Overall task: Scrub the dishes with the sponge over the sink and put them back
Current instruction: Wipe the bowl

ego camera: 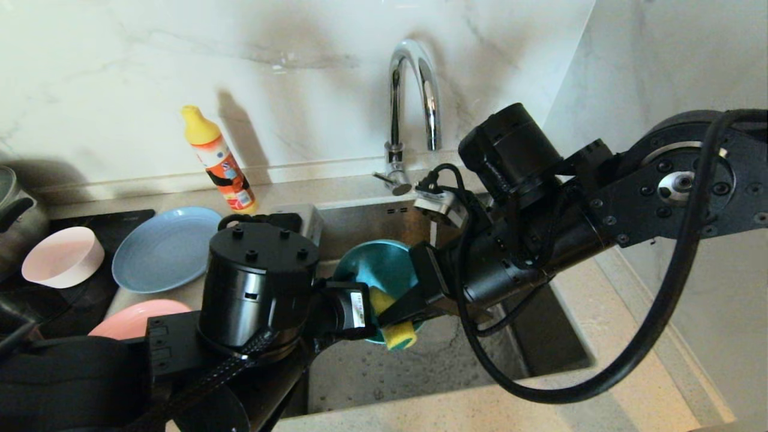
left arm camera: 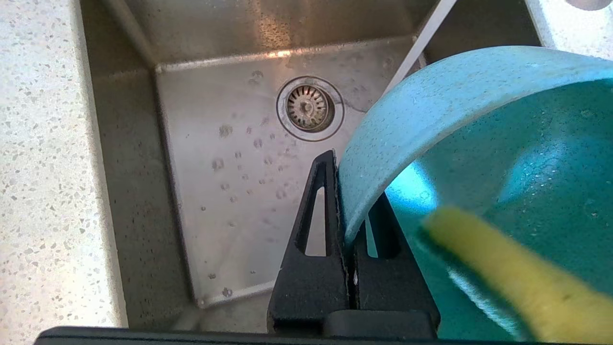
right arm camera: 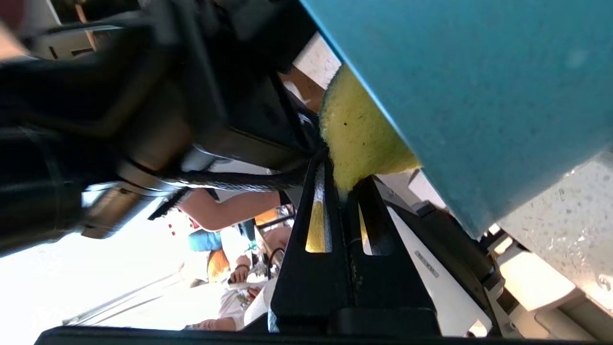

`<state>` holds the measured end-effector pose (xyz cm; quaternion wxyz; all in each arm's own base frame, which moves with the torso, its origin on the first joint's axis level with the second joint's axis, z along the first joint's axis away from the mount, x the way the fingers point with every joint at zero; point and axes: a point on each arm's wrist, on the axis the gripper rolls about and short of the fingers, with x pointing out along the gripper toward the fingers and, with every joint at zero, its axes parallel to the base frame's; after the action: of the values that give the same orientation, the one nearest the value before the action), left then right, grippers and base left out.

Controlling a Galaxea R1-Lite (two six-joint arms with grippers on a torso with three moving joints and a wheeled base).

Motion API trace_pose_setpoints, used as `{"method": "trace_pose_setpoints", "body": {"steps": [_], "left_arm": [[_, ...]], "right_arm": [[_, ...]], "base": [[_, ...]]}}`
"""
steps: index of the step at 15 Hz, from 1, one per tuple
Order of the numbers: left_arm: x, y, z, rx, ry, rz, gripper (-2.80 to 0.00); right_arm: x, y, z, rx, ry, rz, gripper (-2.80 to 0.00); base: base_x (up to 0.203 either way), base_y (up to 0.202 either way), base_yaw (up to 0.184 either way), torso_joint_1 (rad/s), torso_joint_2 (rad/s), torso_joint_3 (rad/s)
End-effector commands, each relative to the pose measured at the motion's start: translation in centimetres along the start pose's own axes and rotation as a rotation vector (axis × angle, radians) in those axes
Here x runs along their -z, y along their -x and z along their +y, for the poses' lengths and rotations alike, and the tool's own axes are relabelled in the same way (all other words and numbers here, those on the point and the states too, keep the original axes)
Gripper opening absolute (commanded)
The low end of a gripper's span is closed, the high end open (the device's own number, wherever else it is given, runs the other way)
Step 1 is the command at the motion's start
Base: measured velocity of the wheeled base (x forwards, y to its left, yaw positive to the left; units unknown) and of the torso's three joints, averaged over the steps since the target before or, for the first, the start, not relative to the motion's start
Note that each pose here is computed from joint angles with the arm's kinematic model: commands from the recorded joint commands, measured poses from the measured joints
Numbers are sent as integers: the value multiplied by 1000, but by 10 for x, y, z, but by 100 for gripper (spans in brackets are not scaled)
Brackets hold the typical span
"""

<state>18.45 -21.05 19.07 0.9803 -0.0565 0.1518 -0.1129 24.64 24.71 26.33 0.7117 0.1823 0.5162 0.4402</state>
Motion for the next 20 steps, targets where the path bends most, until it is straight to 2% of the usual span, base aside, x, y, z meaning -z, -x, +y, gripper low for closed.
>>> {"method": "trace_pose_setpoints", "body": {"steps": [1, 3, 9, 14, 20], "left_arm": [[-2, 0, 1, -5, 7, -8, -280], [-1, 0, 1, -7, 6, -7, -280], [-1, -1, 1, -9, 1, -4, -280], [0, -3, 2, -15, 1, -2, -280], [0, -13, 5, -37, 7, 8, -280]], "right_arm": [[5, -3, 0, 5, -8, 21, -280], [8, 6, 2, 2, -6, 10, -280], [-1, 54, 4, -8, 1, -129, -280], [2, 83, 8, -12, 7, -198, -280], [9, 132, -9, 50, -64, -294, -280]], "base": [[0, 0, 0, 0, 0, 0], [0, 0, 0, 0, 0, 0], [0, 0, 0, 0, 0, 0], [0, 0, 0, 0, 0, 0], [0, 0, 0, 0, 0, 0]]}}
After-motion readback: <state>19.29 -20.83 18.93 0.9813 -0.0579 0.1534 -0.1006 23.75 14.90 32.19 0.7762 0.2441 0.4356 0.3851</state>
